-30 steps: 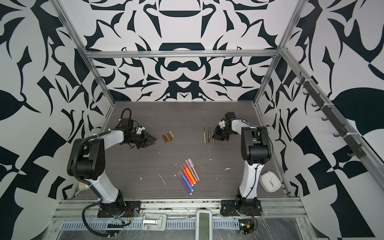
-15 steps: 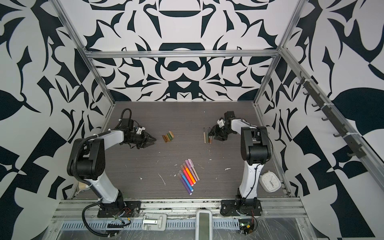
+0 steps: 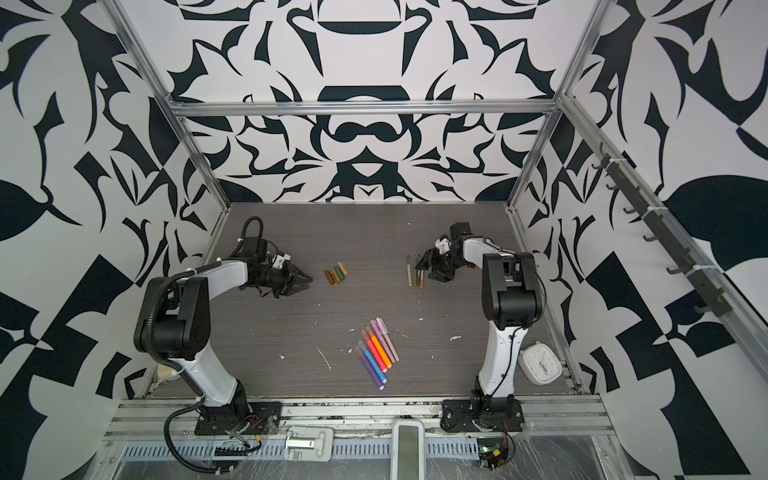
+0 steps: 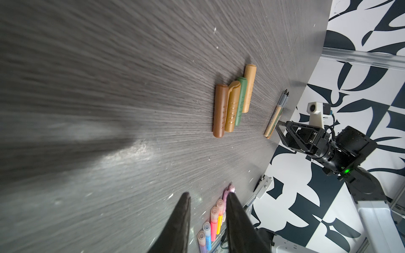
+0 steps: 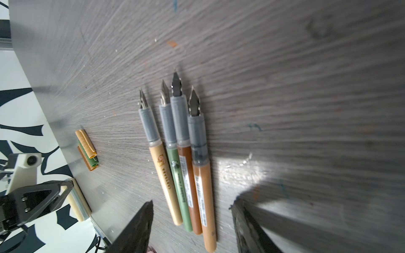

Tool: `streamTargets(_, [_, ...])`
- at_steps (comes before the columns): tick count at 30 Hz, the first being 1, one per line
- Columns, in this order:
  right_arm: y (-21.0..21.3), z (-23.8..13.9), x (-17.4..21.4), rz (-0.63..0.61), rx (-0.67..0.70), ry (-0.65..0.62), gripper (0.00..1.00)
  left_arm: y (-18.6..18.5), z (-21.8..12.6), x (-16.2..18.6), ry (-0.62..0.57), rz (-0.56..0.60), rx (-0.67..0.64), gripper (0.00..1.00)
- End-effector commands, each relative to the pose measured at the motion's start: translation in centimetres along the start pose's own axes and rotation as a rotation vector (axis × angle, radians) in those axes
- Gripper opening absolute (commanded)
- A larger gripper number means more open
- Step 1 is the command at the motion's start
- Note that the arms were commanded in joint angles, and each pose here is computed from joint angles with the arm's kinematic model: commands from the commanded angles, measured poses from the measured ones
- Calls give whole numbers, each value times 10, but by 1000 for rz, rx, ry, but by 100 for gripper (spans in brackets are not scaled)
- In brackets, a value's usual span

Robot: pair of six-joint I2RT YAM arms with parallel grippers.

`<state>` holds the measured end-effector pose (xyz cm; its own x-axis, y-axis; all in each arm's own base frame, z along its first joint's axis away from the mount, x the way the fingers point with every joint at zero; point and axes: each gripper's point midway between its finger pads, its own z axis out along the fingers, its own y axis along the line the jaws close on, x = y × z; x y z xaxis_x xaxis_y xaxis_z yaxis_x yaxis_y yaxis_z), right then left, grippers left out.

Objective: Open the pen caps
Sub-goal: 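Lower the brown pen next to the other pens and open the right gripper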

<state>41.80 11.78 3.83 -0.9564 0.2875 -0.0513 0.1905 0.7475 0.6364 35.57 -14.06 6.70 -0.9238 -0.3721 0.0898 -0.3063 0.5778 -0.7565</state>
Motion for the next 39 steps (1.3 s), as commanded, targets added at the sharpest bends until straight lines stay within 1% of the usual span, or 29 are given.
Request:
streamTargets(1, [6,7,-8,-6,-35,-10,61,-6,-4,-3,-6,7,8,31])
streamTargets(12, [15,17,-14,0,-74,9,61,-7,-6,-2,-5,11,11,31])
streamTargets(39, [25,19,-18,-12,-90,16,61,-8,-11,3,-18,14,9,31])
